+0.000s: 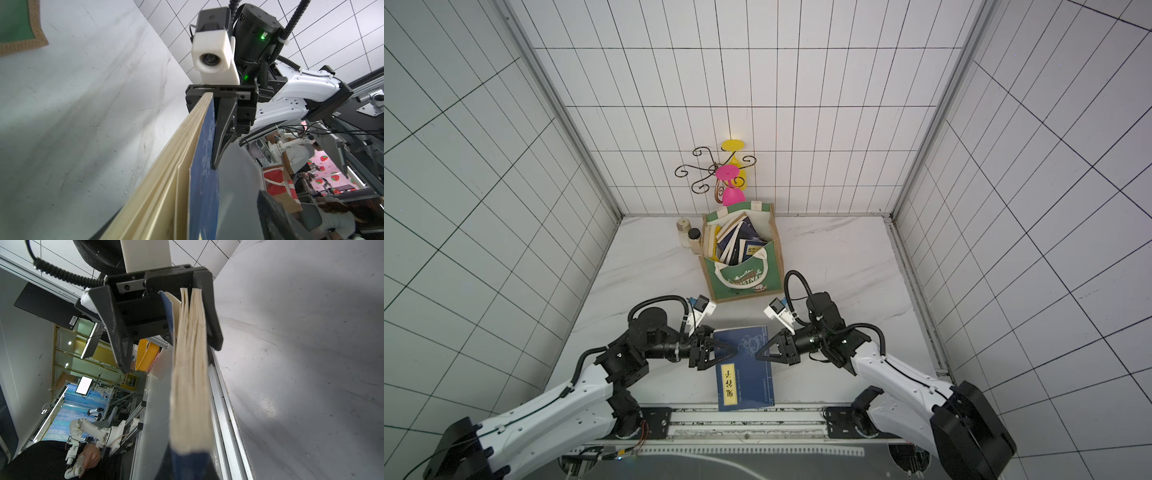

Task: Put the books into the canvas bag
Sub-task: Pick up the book from the center of the board.

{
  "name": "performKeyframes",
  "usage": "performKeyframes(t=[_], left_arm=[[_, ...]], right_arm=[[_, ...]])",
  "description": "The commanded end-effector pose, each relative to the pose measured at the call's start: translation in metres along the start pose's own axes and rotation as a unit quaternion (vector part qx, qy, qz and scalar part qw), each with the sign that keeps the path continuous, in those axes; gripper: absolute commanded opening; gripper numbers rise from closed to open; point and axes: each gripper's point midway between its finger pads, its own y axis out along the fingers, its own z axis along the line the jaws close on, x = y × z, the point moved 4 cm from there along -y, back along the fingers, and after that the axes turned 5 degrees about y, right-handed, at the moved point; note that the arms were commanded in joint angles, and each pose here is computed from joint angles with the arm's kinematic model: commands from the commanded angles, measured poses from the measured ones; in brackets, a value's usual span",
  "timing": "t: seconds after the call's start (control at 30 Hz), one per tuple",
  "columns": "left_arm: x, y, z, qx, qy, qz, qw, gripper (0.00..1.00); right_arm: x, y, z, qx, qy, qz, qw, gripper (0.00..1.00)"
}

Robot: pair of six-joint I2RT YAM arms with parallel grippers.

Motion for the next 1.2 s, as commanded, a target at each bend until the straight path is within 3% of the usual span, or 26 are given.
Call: performKeyframes(t=[0.0,0.1,0.13,0.33,0.57,0.67,0.73,0.83,0.87,0.93,1.03,1.13,1.17], left_arm=[[0.017,-0.004,-0.018,0.002,0.027,-0.005,1.000,0.64],[0.024,-0.009,-0.021,0.035,0.032,0.003,0.999,0.41],[0.024,-0.010,-0.022,0.044,0.034,0.016,0.998,0.37],[0.012,0.000,-0.017,0.054,0.005,0.134,0.989,0.35],[0.015,0.000,-0.016,0.096,0.038,0.186,0.977,0.33],[0.016,0.000,-0.012,0.118,0.048,0.202,0.971,0.18],[0.016,0.005,-0.011,0.115,0.049,0.211,0.969,0.03],[0.018,0.010,-0.013,0.120,0.060,0.227,0.965,0.00],[0.022,0.010,-0.015,0.120,0.065,0.226,0.965,0.00],[0.040,0.011,-0.020,0.132,0.083,0.207,0.966,0.00],[0.079,0.010,-0.034,0.157,0.115,0.159,0.968,0.00],[0.129,0.008,-0.046,0.183,0.136,0.099,0.969,0.00],[0.145,0.006,-0.047,0.191,0.136,0.079,0.969,0.00]], right_arm=[[0.024,-0.008,0.027,-0.009,-0.040,-0.004,0.999,0.00],[0.021,-0.010,0.025,-0.030,-0.035,0.000,0.999,0.00],[0.021,-0.011,0.026,-0.033,-0.035,-0.001,0.999,0.00],[0.020,-0.014,0.031,-0.038,-0.036,0.000,0.999,0.00],[0.019,-0.018,0.034,-0.058,-0.039,0.006,0.998,0.00],[0.019,-0.019,0.033,-0.061,-0.043,0.008,0.997,0.00],[0.020,-0.019,0.034,-0.062,-0.047,0.007,0.997,0.00],[0.021,-0.022,0.033,-0.083,-0.048,-0.002,0.995,0.00],[0.023,-0.024,0.033,-0.091,-0.054,-0.009,0.994,0.04],[0.029,-0.030,0.034,-0.116,-0.070,-0.032,0.990,0.35],[0.037,-0.042,0.035,-0.163,-0.090,-0.078,0.979,0.71],[0.045,-0.062,0.031,-0.235,-0.095,-0.138,0.957,0.98],[0.047,-0.070,0.028,-0.262,-0.091,-0.155,0.948,0.99]])
